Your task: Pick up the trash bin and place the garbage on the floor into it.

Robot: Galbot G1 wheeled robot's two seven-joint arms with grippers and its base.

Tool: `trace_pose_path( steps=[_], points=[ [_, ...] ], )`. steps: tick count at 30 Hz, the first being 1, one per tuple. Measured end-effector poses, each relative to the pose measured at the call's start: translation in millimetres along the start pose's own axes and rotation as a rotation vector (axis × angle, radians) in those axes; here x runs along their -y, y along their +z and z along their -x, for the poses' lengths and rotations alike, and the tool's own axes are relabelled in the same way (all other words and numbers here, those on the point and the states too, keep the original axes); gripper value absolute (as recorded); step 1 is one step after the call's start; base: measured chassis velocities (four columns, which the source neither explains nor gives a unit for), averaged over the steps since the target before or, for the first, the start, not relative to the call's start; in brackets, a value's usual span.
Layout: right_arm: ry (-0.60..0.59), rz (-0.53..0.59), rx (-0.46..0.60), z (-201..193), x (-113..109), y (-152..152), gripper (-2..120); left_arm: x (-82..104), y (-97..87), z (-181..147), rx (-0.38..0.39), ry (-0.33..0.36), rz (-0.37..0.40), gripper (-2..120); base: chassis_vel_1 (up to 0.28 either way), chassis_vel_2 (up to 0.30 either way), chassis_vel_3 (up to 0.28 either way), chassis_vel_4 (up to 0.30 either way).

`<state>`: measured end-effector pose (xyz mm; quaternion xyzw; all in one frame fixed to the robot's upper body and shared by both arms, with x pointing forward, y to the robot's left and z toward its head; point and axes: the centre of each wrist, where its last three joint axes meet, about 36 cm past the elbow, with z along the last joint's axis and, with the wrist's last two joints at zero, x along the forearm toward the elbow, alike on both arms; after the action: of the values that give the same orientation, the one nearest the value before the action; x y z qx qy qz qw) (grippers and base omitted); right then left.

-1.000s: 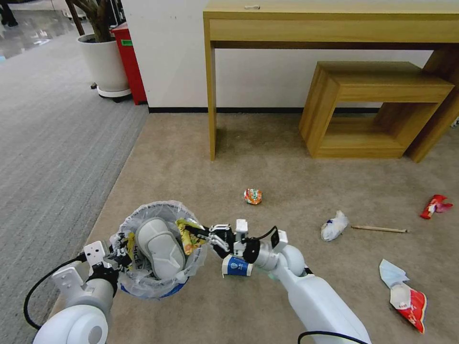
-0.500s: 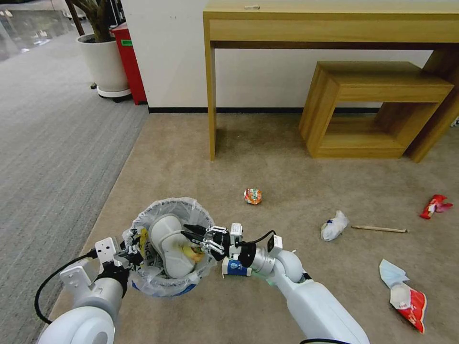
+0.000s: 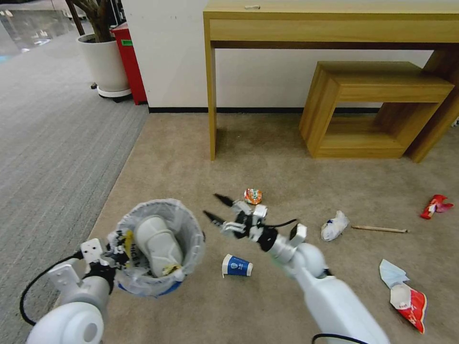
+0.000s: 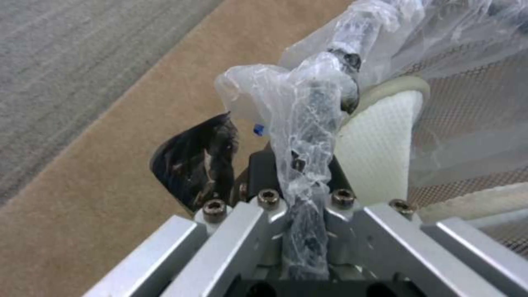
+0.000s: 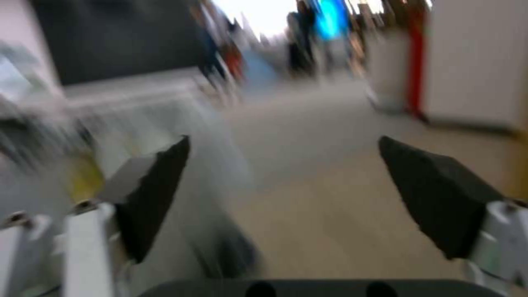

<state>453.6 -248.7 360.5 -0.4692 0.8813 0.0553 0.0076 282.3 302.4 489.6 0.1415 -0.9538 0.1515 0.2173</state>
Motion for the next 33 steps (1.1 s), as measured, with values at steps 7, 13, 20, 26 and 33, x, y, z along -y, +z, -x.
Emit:
trace_pose_path(
  steps=[7, 13, 20, 26, 33],
  points=[
    [0.095, -0.187, -0.387, -52, 28, 15, 100, -5.3, 0.7, 5, -0.005, -0.014, -0.006, 1, 0.0, 0.0, 0.0, 0.0],
    [0.048, -0.173, -0.473, -59, 31, 47, 100, -2.6, 1.6, 0, -0.006, -0.009, -0.005, 1, 0.0, 0.0, 0.0, 0.0],
    [-0.047, -0.144, -0.512, -41, 24, 75, 100, 0.6, -1.2, -10, 0.006, -0.002, 0.002, 1, 0.0, 0.0, 0.0, 0.0],
    [-0.073, -0.18, -0.601, -24, 16, 95, 100, 1.5, -1.3, -14, 0.008, -0.005, 0.004, 1, 0.0, 0.0, 0.0, 0.0],
    [-0.046, -0.171, -0.634, -14, 16, 132, 100, 4.6, -0.5, -16, 0.01, -0.001, 0.002, 1, 0.0, 0.0, 0.0, 0.0]
  ],
)
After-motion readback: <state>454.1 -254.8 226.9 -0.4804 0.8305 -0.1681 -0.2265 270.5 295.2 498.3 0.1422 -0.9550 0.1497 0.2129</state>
